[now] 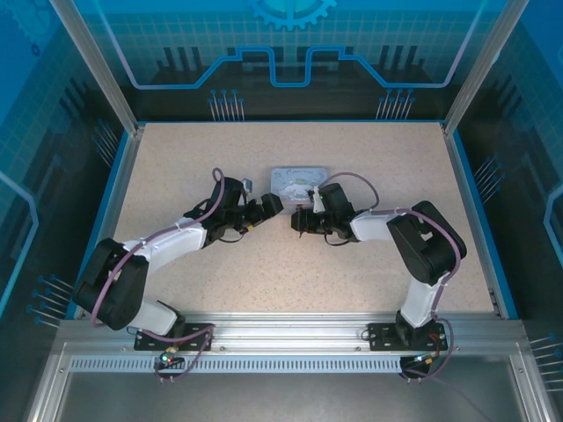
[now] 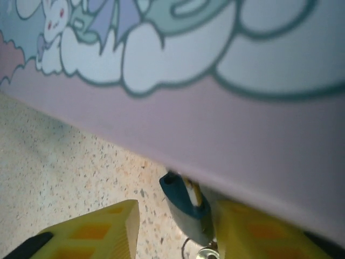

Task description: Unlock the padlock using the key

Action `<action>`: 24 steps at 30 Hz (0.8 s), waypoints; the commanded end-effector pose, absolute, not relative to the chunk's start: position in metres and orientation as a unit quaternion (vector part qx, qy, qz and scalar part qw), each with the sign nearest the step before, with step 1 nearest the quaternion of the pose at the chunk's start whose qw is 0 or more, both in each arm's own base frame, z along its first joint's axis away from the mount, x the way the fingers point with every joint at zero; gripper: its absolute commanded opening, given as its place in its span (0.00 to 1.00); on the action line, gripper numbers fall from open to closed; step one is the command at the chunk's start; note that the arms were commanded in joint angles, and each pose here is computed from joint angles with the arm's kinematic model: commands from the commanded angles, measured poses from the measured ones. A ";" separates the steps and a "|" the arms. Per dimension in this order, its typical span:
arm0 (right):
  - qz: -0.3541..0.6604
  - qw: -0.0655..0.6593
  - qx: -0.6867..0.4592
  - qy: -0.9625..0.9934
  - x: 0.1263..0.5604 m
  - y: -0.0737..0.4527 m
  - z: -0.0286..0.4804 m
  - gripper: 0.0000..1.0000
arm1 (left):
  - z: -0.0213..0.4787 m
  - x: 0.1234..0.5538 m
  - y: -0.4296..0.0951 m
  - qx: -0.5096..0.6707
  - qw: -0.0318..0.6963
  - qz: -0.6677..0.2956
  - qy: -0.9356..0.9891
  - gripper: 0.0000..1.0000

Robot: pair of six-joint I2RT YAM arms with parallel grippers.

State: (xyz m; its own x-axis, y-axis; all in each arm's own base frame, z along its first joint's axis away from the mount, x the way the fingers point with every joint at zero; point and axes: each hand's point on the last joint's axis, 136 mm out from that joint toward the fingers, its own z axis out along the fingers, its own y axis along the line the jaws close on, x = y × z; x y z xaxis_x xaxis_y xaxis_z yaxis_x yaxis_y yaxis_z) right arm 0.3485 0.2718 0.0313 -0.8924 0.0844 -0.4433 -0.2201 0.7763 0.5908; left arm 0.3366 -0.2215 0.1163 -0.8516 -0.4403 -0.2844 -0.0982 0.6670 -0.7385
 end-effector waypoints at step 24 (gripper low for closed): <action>0.230 0.193 -0.128 0.945 0.311 0.221 0.044 0.00 | 0.135 0.343 -0.224 -0.158 0.231 -0.409 0.869 0.99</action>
State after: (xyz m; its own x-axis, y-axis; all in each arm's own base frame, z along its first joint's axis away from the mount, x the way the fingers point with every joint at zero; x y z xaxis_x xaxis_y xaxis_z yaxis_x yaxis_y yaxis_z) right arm 0.3203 0.2327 0.0415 -0.8951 -0.0948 -0.4356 -0.2993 0.8520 0.4295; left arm 0.3412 -0.2232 0.1223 -0.8448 -0.4548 -0.2819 -0.0919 0.6423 -0.7609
